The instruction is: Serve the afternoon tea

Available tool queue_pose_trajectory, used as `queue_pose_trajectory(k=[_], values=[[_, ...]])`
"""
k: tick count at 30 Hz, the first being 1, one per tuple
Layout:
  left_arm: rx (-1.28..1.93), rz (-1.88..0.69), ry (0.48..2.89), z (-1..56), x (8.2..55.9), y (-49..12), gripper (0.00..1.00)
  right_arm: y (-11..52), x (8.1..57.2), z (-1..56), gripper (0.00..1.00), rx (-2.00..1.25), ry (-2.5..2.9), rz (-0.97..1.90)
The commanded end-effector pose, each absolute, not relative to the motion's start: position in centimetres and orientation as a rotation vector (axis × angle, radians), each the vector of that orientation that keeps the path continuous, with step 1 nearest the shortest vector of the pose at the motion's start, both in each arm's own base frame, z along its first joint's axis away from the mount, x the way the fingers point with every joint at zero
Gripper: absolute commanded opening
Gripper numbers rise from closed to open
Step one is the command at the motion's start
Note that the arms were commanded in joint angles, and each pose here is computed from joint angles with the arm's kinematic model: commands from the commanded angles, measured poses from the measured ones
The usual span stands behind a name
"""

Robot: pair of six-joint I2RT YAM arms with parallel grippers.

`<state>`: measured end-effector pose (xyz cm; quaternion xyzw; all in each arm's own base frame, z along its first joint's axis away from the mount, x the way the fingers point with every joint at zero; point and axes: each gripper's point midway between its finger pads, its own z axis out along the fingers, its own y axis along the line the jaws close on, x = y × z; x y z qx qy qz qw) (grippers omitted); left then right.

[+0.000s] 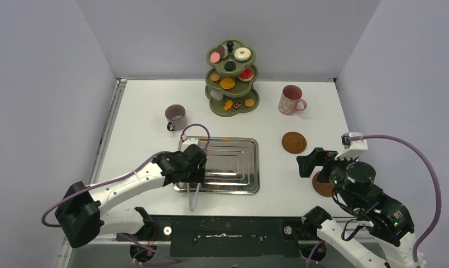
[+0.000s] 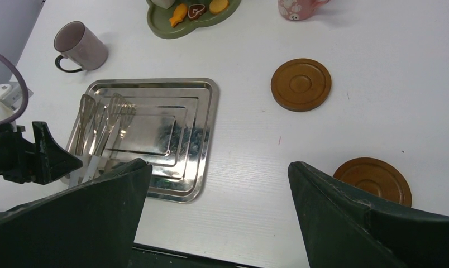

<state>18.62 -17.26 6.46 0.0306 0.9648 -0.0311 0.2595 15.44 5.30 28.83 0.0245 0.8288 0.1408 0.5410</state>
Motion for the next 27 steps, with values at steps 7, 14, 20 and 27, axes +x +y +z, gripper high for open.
queue_pose_trajectory(k=[7, 14, 20, 27], values=[[0.163, -0.217, 2.369, 17.6, 22.4, -17.5, 0.97, 7.3, 17.8, 28.8, 1.0, 0.085, 1.977, 0.37], [0.211, -0.315, 2.263, 23.8, 26.3, -16.7, 0.97, 8.8, 20.7, 28.8, 1.0, 0.066, 1.985, 0.333], [0.196, -0.484, 2.24, 27.8, 29.1, -16.4, 0.97, 8.5, 24.4, 27.3, 1.0, 0.048, 2.027, 0.125], [0.23, -0.477, 2.156, 28.8, 29.5, -15.5, 0.97, 7.7, 29.9, 25.0, 1.0, -0.054, 2.084, -0.183]])
